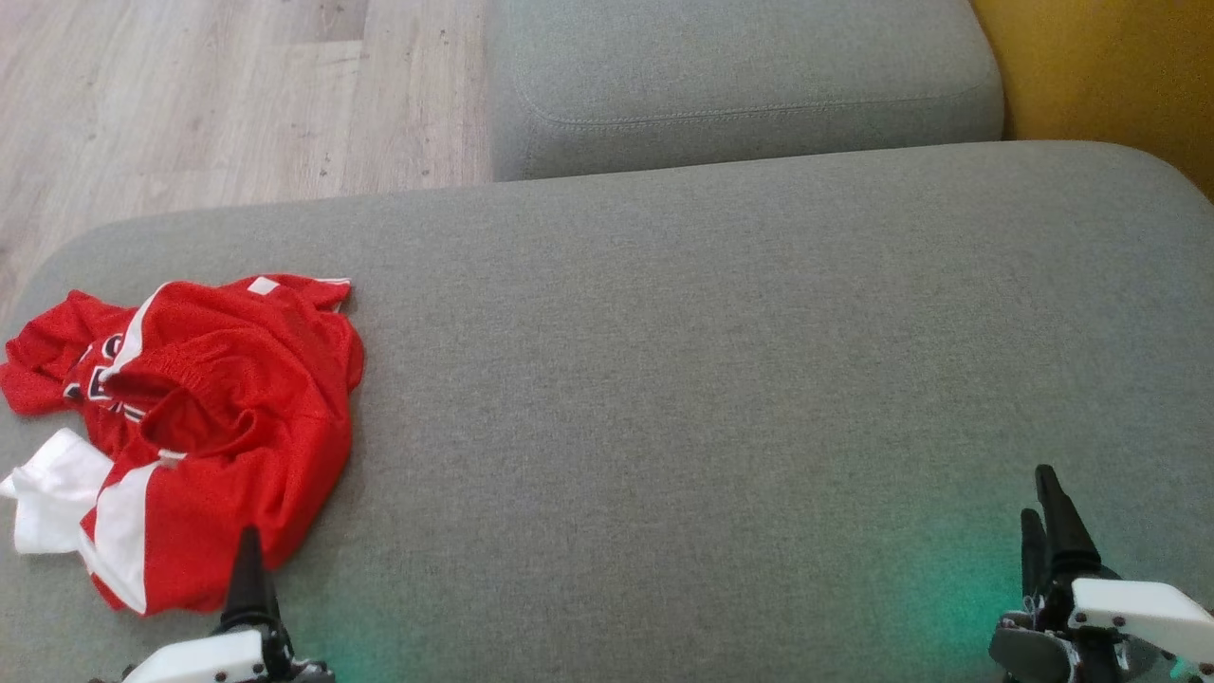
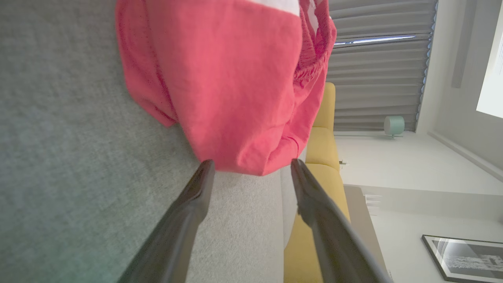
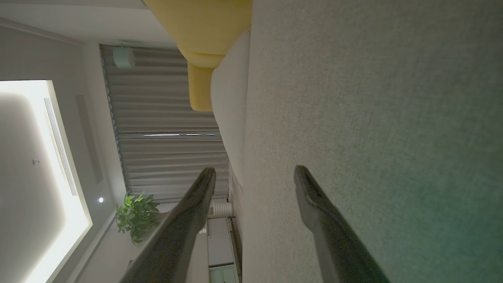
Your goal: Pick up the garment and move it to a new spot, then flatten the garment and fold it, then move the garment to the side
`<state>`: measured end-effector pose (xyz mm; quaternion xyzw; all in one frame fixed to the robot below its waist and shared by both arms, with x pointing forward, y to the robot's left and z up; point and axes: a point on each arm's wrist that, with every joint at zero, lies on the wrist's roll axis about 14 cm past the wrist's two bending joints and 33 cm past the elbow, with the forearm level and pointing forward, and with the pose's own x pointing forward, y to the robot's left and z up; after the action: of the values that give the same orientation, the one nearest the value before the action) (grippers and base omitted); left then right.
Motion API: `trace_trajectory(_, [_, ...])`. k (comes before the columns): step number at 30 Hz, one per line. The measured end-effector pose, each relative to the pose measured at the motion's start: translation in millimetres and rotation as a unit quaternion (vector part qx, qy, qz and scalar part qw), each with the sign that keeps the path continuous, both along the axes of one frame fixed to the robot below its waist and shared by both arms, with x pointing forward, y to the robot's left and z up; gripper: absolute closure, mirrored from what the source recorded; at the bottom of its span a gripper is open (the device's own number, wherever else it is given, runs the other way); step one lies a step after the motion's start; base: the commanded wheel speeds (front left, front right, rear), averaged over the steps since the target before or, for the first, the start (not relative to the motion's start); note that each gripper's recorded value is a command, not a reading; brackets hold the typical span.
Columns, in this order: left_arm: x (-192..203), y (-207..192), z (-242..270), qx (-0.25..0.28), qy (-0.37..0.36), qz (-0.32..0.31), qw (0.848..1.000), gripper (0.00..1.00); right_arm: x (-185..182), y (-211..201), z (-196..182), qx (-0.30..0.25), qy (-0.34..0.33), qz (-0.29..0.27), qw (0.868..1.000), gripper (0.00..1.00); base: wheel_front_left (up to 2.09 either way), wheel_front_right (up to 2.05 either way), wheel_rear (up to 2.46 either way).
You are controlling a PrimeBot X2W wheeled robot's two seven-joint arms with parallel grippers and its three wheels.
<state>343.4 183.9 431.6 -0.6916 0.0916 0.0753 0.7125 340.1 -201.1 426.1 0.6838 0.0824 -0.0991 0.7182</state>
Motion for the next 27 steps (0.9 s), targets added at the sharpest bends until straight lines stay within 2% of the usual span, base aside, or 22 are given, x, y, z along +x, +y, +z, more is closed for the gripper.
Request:
trace_trajectory(13, [4.1, -4.7, 16.8, 0.100, -0.015, -0.023, 0.995, 0.00, 4.3, 6.7, 16.0, -0.098, -0.021, 0.029, 0.995, 0.00, 0.00, 0.00, 0.00])
trace_trajectory(18, [4.6, -5.8, 22.5, 0.126, -0.022, -0.027, 0.991, 0.00, 6.3, 7.2, 23.2, -0.114, -0.033, 0.031, 0.992, 0.00, 0.00, 0.00, 0.00])
trace_trajectory(27, [0.5, -10.0, 24.3, 0.190, -0.020, -0.040, 0.981, 0.00, 6.7, 16.6, 30.0, -0.178, -0.044, 0.055, 0.981, 0.00, 0.00, 0.00, 0.00])
